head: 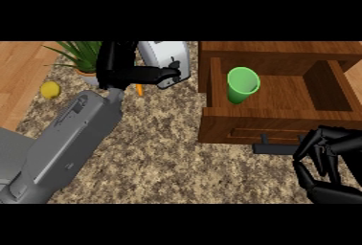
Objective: Pick up the cup, place it into the drawer and close the drawer
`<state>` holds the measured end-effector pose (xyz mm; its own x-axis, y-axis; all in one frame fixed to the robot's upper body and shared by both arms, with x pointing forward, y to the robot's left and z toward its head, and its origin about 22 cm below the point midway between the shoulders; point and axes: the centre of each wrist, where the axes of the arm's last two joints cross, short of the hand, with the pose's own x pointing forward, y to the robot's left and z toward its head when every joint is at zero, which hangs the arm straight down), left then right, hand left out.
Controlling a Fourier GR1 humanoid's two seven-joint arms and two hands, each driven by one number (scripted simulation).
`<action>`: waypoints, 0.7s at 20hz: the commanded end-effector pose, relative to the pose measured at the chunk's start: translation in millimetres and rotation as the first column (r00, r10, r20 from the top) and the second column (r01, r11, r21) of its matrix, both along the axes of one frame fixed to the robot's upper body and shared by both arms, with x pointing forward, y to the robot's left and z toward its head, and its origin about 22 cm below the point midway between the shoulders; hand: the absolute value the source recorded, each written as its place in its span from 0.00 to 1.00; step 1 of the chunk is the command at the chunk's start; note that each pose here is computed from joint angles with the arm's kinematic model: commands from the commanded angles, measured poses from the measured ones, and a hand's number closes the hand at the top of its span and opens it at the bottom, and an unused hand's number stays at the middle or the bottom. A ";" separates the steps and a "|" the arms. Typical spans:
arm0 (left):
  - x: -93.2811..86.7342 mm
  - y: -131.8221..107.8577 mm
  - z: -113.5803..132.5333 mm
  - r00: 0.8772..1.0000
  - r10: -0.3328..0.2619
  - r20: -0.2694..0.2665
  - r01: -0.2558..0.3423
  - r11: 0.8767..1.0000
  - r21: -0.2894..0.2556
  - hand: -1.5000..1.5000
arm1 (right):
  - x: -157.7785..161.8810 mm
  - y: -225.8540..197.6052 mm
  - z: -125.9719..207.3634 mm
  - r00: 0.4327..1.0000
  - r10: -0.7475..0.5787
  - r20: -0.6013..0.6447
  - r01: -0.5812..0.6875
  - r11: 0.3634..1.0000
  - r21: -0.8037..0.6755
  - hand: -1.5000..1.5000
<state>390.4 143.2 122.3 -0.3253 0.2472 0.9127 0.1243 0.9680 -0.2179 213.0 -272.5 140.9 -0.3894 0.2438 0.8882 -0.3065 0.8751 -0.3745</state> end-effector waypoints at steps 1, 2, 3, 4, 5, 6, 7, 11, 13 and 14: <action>-31.8 36.9 -9.7 1.000 0.007 -0.019 -0.008 1.000 -0.010 0.00 | 12.5 17.5 -3.2 0.998 -0.047 -0.036 0.045 0.997 -0.062 1.00; -37.6 50.5 -3.1 1.000 -0.001 -0.020 0.000 1.000 -0.020 0.00 | 1.9 -1.2 -18.4 0.999 -0.031 -0.030 0.029 0.998 -0.064 1.00; -43.9 58.3 -7.4 0.999 0.015 -0.030 -0.015 1.000 -0.011 0.00 | 10.4 18.1 -10.0 0.999 -0.037 -0.016 0.035 0.995 -0.093 1.00; -48.0 67.3 -20.5 0.999 0.030 -0.023 -0.030 1.000 0.001 0.00 | 14.5 8.3 -23.0 0.999 -0.052 -0.007 0.051 0.995 -0.091 1.00; -52.5 81.9 -33.2 0.999 0.016 -0.039 -0.017 1.000 -0.005 0.00 | 12.3 22.5 -20.5 0.999 -0.029 -0.026 0.025 0.989 -0.149 1.00; -59.8 88.9 -27.3 0.999 0.018 -0.036 -0.019 1.000 -0.019 0.00 | 18.2 16.0 -25.4 1.000 -0.027 -0.007 0.024 0.977 -0.211 1.00; -58.7 84.5 -29.4 0.999 0.015 -0.032 -0.015 1.000 -0.026 0.00 | 27.0 26.5 -17.2 0.999 -0.012 0.043 0.023 0.961 -0.274 1.00; -75.6 118.5 -36.9 0.999 0.018 -0.037 -0.019 0.999 -0.028 0.00 | 19.9 29.6 -40.2 0.995 0.048 0.082 -0.001 0.873 -0.488 1.00; -84.2 115.6 -54.0 0.999 0.011 -0.036 -0.013 0.999 -0.033 0.00 | 35.9 30.8 -52.1 0.996 0.044 0.074 0.004 0.832 -0.554 1.00; -99.8 127.3 -56.4 1.000 0.003 -0.029 -0.003 1.000 -0.022 0.00 | 40.1 28.7 -58.9 0.996 0.033 0.081 0.017 0.833 -0.553 1.00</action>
<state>316.8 252.4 79.3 -0.2969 0.2655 0.9173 0.1035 0.9638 -0.2455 239.9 -245.1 101.5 -0.4433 0.6056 0.6608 -0.2699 0.6128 -0.7427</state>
